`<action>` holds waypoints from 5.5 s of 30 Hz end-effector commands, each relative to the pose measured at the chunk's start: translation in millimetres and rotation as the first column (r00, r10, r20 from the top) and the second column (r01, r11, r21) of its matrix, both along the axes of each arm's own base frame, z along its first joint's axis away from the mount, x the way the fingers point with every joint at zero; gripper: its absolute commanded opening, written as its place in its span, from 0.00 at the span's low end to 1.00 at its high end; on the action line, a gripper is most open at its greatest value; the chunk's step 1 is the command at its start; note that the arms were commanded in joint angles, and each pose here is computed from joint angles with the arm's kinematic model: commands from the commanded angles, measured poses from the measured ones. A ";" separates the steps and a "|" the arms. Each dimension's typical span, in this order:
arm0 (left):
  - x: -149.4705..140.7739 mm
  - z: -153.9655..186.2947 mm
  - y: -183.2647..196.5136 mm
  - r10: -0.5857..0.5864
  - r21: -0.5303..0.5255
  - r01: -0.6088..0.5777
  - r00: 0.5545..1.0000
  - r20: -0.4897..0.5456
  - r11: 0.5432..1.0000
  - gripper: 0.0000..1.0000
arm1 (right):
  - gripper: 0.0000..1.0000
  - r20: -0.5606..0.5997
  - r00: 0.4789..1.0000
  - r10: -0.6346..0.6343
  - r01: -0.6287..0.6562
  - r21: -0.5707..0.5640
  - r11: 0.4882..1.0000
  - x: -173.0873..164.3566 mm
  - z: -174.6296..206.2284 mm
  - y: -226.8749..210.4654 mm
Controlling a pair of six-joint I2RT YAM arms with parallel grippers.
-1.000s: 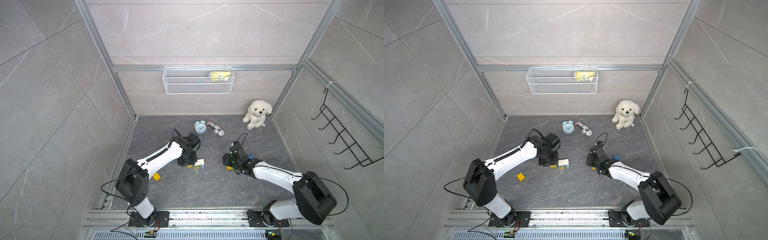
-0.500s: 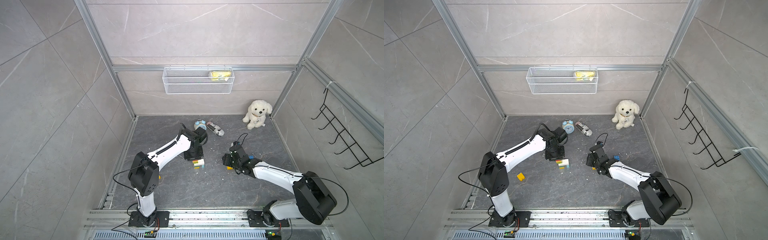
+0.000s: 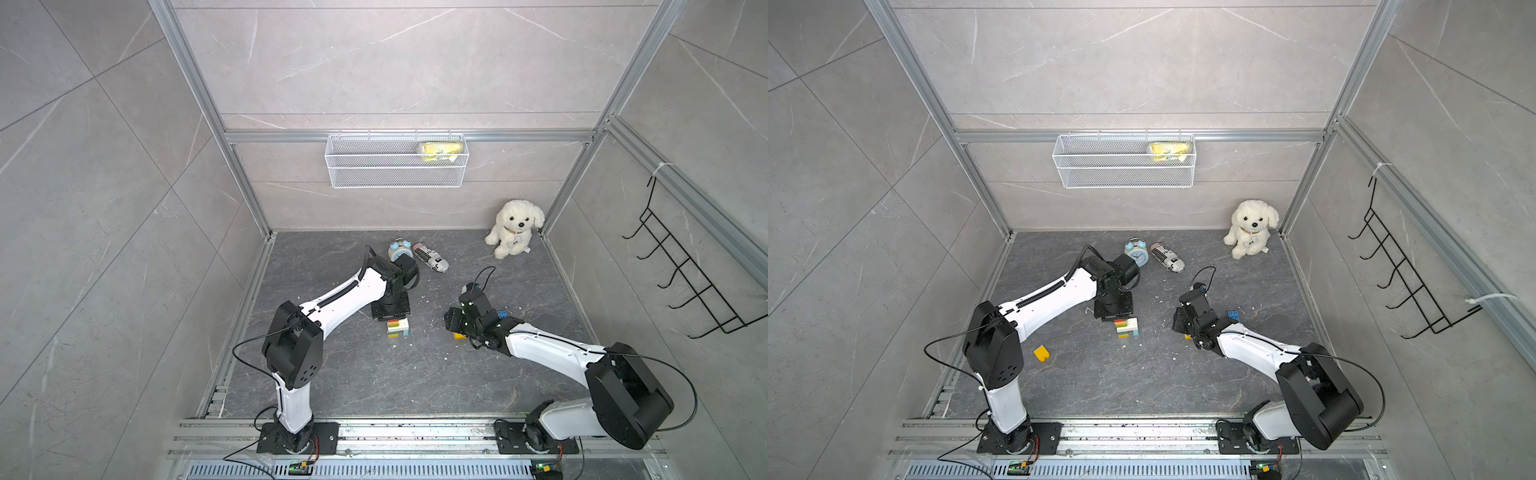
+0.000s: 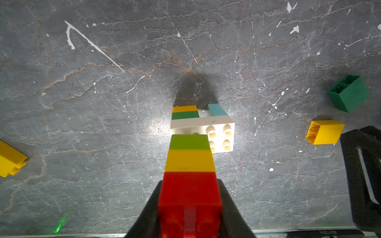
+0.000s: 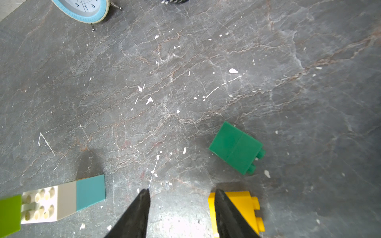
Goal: Assemble the letter h with lego
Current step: Assemble the lego brick with the lego brick, then pick up the lego brick from the center of the board, then place the lego brick at the center of the board.
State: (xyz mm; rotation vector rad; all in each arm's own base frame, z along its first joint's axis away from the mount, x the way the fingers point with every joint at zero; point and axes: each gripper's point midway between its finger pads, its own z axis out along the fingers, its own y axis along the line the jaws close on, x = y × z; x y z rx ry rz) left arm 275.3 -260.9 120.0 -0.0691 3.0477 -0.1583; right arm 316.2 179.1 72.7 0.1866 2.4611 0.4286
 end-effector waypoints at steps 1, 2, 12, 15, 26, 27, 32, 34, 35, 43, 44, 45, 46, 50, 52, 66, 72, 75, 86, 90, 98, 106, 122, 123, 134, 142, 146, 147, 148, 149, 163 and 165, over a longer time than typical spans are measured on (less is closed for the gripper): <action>-5.9 -2.4 1.1 -0.022 0.026 0.023 0.999 -0.034 0.999 0.09 | 0.54 0.008 1.000 0.004 -0.004 0.000 1.000 2.7 6.0 0.3; -6.4 -3.0 2.0 -0.018 0.032 0.019 0.999 -0.037 0.999 0.09 | 0.54 0.009 1.000 0.005 -0.005 0.000 1.000 2.9 6.2 0.4; -8.0 -17.0 2.8 -0.002 0.068 0.006 0.998 -0.067 0.998 0.09 | 0.54 0.011 1.000 0.005 -0.005 0.002 1.000 3.0 6.8 0.7; -7.5 -21.0 2.1 0.007 0.072 -0.001 0.997 -0.074 0.997 0.09 | 0.54 0.012 1.000 0.002 -0.002 0.001 1.000 2.8 6.8 0.0; -6.5 -43.2 1.3 0.016 0.114 -0.003 0.993 -0.117 0.993 0.09 | 0.54 0.019 1.000 0.004 -0.004 0.008 1.000 2.0 10.3 0.0; -7.5 -47.9 1.2 0.014 0.119 0.001 0.992 -0.128 0.993 0.09 | 0.54 0.021 1.000 0.003 -0.003 0.008 1.000 2.2 11.1 -0.2; -8.9 -57.1 -0.4 0.000 0.104 0.014 0.992 -0.129 0.994 0.13 | 0.54 0.024 1.000 0.004 -0.004 0.008 1.000 1.8 12.3 -0.5; -7.5 -51.9 -1.0 -0.002 0.088 0.011 0.994 -0.108 0.996 0.16 | 0.54 0.026 1.000 0.003 -0.003 0.009 1.000 1.7 12.6 -0.7; -6.8 -48.7 -1.3 -0.004 0.082 0.012 0.995 -0.099 0.997 0.18 | 0.54 0.026 1.000 0.004 -0.004 0.010 1.000 1.7 12.6 -0.6; 5.3 -2.4 -8.4 -0.030 0.027 0.031 0.999 -0.012 0.999 0.46 | 0.58 0.035 0.999 0.010 -0.010 0.014 1.000 1.7 14.1 0.4; 7.1 5.9 -8.6 -0.032 0.022 0.031 0.999 0.004 0.999 0.51 | 0.62 0.036 0.999 0.011 -0.011 0.014 1.000 1.9 14.2 0.3; 8.7 14.0 -7.8 -0.036 0.023 0.036 0.999 0.018 0.999 0.56 | 0.64 0.037 0.999 0.011 -0.011 0.016 1.000 2.1 14.3 0.6; 9.7 20.9 -7.1 -0.041 0.023 0.041 0.999 0.030 0.999 0.60 | 0.65 0.035 0.999 0.013 -0.014 0.018 1.000 1.4 13.2 1.0; 10.4 46.0 -7.8 -0.058 -0.009 0.059 0.996 0.075 0.998 0.83 | 0.77 0.036 0.999 0.020 -0.021 0.021 1.000 2.0 12.2 2.6; 10.9 60.7 -7.7 -0.073 -0.026 0.076 0.992 0.104 0.997 0.92 | 0.85 0.050 0.998 0.028 -0.029 0.022 0.999 3.0 13.6 3.6; -9.3 38.7 71.9 0.014 -0.122 0.075 0.801 0.599 0.990 0.99 | 1.00 0.669 0.700 0.251 -0.476 0.175 0.862 -14.7 55.1 55.8; -8.8 28.2 112.9 0.078 -0.101 0.000 0.640 0.765 0.995 1.00 | 0.89 0.626 0.516 0.584 -0.807 0.127 0.577 -45.7 44.0 111.9; -13.6 30.5 118.5 0.071 -0.097 0.007 0.628 0.775 0.995 1.00 | 0.91 0.643 0.457 0.615 -0.833 0.068 0.549 -50.2 47.0 112.9; -21.3 35.4 131.1 0.123 -0.128 -0.035 0.617 0.778 0.991 1.00 | 0.87 0.457 0.373 0.808 -0.899 -0.039 0.437 -44.5 10.7 131.9; -21.7 35.2 129.7 0.121 -0.130 -0.032 0.625 0.771 0.991 1.00 | 0.86 0.361 0.372 0.855 -0.908 -0.049 0.415 -36.1 -8.4 139.2; -22.0 36.4 127.5 0.116 -0.133 -0.019 0.628 0.770 0.991 1.00 | 0.85 0.321 0.309 0.895 -0.929 -0.100 0.356 -35.1 -18.4 157.2; -21.6 33.9 127.2 0.108 -0.124 -0.020 0.633 0.767 0.992 1.00 | 0.72 0.301 0.300 0.905 -0.928 -0.126 0.350 -34.0 -29.6 170.9; -21.5 29.2 125.9 0.101 -0.116 -0.018 0.645 0.757 0.993 0.99 | 0.64 0.337 0.348 0.875 -0.877 -0.211 0.431 -26.5 -22.8 178.2; -21.4 29.5 126.2 0.101 -0.115 -0.020 0.645 0.757 0.993 0.99 | 0.64 0.337 0.352 0.873 -0.875 -0.214 0.435 -25.6 -23.0 178.2; -22.4 29.0 127.4 0.098 -0.110 -0.021 0.648 0.756 0.994 0.99 | 0.57 0.376 0.399 0.836 -0.844 -0.205 0.495 -17.5 -15.3 180.3; -22.5 29.1 127.7 0.097 -0.109 -0.022 0.647 0.757 0.994 1.00 | 0.46 0.401 0.402 0.823 -0.843 -0.189 0.503 -19.2 -5.2 183.3; -22.1 28.8 127.5 0.096 -0.107 -0.023 0.649 0.755 0.994 1.00 | 0.39 0.412 0.419 0.809 -0.844 -0.153 0.515 -19.3 1.3 185.6; -22.0 29.2 127.4 0.096 -0.107 -0.023 0.649 0.755 0.994 1.00 | 0.38 0.414 0.426 0.805 -0.844 -0.139 0.518 -19.2 3.3 186.6; -22.2 28.3 128.7 0.098 -0.104 -0.030 0.651 0.753 0.994 0.99 | 0.36 0.408 0.436 0.802 -0.846 -0.118 0.520 -19.9 4.9 188.2; -22.0 27.7 130.4 0.099 -0.098 -0.039 0.651 0.752 0.994 0.99 | 0.33 0.393 0.450 0.802 -0.848 -0.094 0.522 -20.2 4.8 189.7; -24.9 27.9 169.9 0.158 -0.001 -0.239 0.639 0.753 0.971 1.00 | 0.29 -0.010 0.632 0.775 -0.702 0.415 0.579 -20.8 -13.2 236.7; -25.5 28.5 171.5 0.163 -0.001 -0.246 0.637 0.753 0.969 1.00 | 0.30 -0.019 0.625 0.781 -0.668 0.504 0.547 -17.2 -9.5 252.3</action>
